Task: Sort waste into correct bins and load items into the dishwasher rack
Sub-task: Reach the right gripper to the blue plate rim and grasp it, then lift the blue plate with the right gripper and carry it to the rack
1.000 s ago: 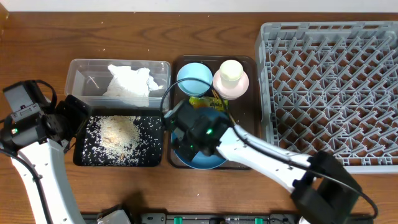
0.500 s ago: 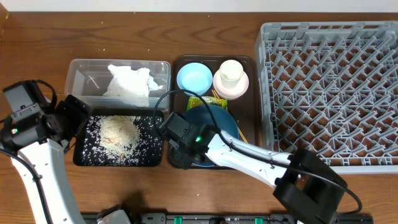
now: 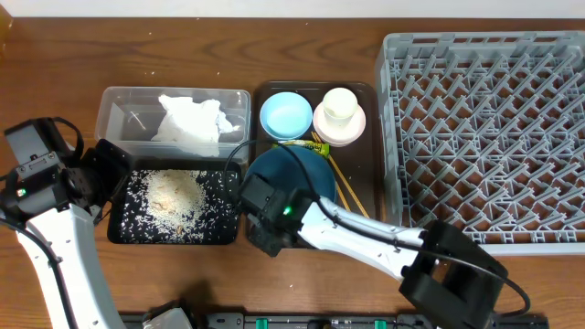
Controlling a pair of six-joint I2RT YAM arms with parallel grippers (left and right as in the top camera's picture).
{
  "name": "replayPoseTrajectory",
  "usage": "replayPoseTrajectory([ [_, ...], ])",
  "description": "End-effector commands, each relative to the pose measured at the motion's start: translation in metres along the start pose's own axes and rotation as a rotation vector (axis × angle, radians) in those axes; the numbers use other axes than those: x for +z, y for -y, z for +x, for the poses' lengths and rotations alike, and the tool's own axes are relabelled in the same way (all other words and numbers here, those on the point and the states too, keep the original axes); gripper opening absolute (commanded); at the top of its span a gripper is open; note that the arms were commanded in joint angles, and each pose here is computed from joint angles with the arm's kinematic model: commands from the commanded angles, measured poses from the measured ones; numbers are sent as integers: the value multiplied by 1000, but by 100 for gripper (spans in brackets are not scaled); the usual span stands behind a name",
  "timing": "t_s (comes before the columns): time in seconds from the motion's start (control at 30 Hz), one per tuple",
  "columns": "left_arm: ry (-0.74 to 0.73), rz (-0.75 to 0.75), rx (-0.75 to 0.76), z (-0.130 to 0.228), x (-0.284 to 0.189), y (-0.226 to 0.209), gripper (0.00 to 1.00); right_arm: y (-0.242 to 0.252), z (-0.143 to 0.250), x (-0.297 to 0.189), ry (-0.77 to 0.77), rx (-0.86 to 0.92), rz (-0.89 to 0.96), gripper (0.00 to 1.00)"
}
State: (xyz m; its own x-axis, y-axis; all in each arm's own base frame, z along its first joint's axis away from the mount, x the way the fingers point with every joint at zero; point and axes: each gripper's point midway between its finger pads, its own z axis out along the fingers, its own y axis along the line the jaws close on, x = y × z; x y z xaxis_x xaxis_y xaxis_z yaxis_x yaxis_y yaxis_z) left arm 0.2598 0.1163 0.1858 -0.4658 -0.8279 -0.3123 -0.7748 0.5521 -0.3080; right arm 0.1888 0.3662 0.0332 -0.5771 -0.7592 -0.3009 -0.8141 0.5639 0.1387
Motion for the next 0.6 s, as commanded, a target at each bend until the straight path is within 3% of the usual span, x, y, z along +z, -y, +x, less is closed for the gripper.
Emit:
replayPoseTrajectory([
  [0.0, 18, 2, 3, -5, -4, 1, 91, -6, -1, 1, -5, 0, -11, 6],
  [0.03, 18, 2, 4, -5, -4, 1, 92, -6, -1, 1, -8, 0, -12, 1],
  [0.33, 18, 2, 3, -5, -4, 1, 92, -15, -2, -16, 2, 28, -56, 1],
  [0.57, 18, 2, 3, -5, -5, 1, 92, -31, -32, -96, 212, 0, -117, 1],
])
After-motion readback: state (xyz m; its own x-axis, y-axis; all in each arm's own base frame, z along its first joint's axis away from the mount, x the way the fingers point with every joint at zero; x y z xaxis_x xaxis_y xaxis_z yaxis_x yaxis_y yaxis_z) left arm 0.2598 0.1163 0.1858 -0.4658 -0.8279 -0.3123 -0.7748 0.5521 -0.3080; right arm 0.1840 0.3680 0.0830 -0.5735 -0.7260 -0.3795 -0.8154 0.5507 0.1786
